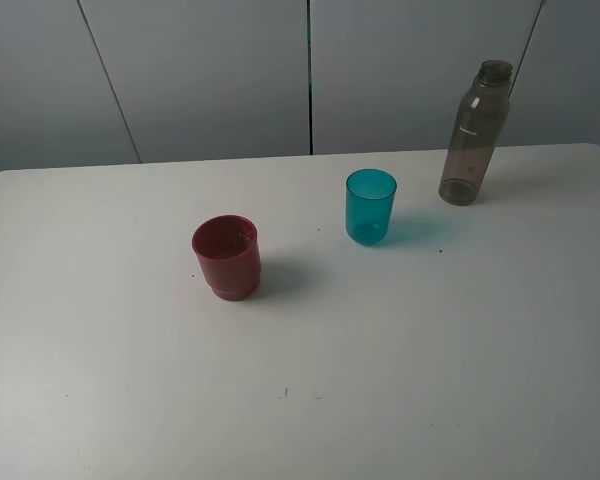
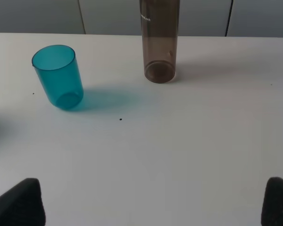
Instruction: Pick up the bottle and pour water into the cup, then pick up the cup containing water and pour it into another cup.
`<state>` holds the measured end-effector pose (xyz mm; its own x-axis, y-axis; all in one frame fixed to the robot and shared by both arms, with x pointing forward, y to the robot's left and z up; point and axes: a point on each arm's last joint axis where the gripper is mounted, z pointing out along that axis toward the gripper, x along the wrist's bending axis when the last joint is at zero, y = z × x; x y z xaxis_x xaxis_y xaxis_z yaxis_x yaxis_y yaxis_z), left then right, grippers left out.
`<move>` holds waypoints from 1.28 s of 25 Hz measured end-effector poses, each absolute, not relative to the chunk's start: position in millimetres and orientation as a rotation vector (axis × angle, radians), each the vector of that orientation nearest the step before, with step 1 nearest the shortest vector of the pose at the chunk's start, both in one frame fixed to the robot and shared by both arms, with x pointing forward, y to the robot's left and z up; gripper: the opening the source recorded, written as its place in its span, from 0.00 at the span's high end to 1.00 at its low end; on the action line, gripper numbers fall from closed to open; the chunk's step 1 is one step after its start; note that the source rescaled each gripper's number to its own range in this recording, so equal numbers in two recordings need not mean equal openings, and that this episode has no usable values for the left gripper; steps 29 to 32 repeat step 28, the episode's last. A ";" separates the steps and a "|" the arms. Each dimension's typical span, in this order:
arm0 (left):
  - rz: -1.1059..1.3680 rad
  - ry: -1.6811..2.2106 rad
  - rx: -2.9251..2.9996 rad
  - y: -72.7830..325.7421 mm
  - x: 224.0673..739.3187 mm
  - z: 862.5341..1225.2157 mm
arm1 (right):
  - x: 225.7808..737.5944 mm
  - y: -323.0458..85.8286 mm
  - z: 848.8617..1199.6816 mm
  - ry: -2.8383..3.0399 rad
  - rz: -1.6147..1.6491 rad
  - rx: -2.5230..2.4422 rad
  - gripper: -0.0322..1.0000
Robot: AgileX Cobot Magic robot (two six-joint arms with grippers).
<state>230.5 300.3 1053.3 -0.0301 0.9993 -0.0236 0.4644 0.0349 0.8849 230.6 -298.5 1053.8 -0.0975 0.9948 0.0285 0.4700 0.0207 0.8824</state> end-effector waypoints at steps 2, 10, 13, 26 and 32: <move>0.935 1.589 1.520 300.3 230.5 1053.3 | 230.6 -298.5 1053.8 1.642 1.016 1.516 0.01; 0.935 1.589 1.520 300.3 230.5 1053.3 | 230.6 -298.5 1053.8 1.641 1.017 1.518 0.01; 0.935 1.589 1.520 300.3 230.5 1053.3 | 230.6 -298.5 1053.8 1.641 1.017 1.518 0.01; 0.935 1.589 1.520 300.3 230.5 1053.3 | 230.6 -298.5 1053.8 1.641 1.017 1.518 0.01; 0.935 1.589 1.520 300.3 230.5 1053.3 | 230.6 -298.5 1053.8 1.641 1.017 1.518 0.01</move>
